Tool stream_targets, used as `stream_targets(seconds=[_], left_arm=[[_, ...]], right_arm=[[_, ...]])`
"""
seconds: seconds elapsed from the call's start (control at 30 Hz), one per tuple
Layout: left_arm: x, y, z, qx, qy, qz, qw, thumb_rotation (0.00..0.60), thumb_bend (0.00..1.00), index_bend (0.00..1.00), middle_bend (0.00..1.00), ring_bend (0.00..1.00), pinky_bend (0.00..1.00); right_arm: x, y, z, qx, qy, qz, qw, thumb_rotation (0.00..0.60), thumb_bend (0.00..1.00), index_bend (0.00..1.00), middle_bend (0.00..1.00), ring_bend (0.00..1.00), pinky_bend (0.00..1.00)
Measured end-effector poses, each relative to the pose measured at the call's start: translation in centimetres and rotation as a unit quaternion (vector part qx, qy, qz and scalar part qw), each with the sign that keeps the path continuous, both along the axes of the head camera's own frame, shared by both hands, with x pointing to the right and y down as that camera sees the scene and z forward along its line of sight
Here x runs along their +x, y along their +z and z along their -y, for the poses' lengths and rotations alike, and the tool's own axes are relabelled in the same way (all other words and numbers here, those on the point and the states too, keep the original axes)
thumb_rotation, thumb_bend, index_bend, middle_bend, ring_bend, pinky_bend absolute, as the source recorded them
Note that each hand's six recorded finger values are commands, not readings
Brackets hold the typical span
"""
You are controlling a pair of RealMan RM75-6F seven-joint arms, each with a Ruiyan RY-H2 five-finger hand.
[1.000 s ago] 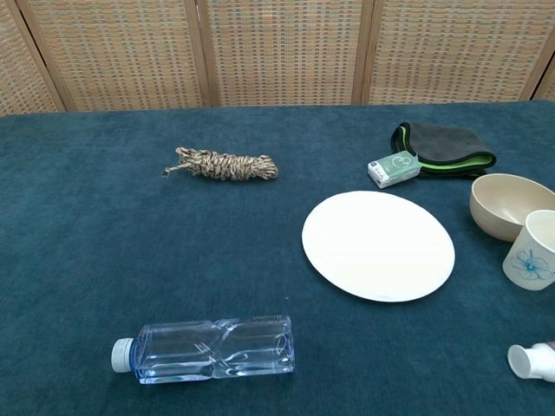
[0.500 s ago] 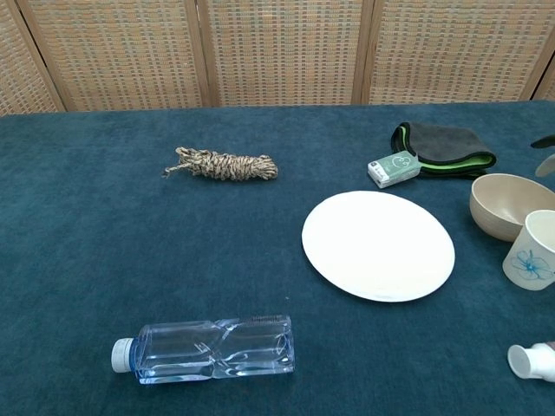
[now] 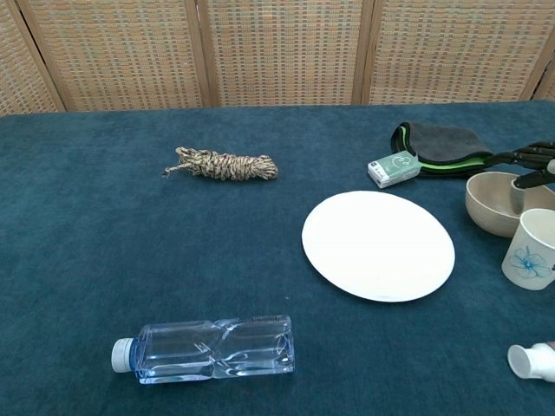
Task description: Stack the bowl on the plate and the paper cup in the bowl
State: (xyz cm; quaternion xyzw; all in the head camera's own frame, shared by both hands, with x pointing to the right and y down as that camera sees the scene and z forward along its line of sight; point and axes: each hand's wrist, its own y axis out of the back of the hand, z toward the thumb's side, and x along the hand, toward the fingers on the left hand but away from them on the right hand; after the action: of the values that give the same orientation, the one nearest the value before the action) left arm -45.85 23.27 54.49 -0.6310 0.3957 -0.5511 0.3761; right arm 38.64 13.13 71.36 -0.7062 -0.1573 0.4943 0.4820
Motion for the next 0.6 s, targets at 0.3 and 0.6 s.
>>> stream_targets(seconds=[0.3,0.6], left_arm=[[-0.1,0.1,0.1,-0.002,-0.003,0.0,1.0,0.6,0.0,0.0,0.0,0.0,0.0],[-0.2,0.1,0.1,-0.003,-0.004,0.002,1.0,0.6,0.0,0.0,0.0,0.0,0.0]], right_arm=[[-0.3,0.5,0.4,-0.006,0.017,0.01,0.9998,0.6,0.49,0.63,0.0,0.0,0.0],[-0.2,-2.0,2.1,0.04,0.018,0.037,0.9983,0.6,0.49,0.63,0.0,0.0,0.0]])
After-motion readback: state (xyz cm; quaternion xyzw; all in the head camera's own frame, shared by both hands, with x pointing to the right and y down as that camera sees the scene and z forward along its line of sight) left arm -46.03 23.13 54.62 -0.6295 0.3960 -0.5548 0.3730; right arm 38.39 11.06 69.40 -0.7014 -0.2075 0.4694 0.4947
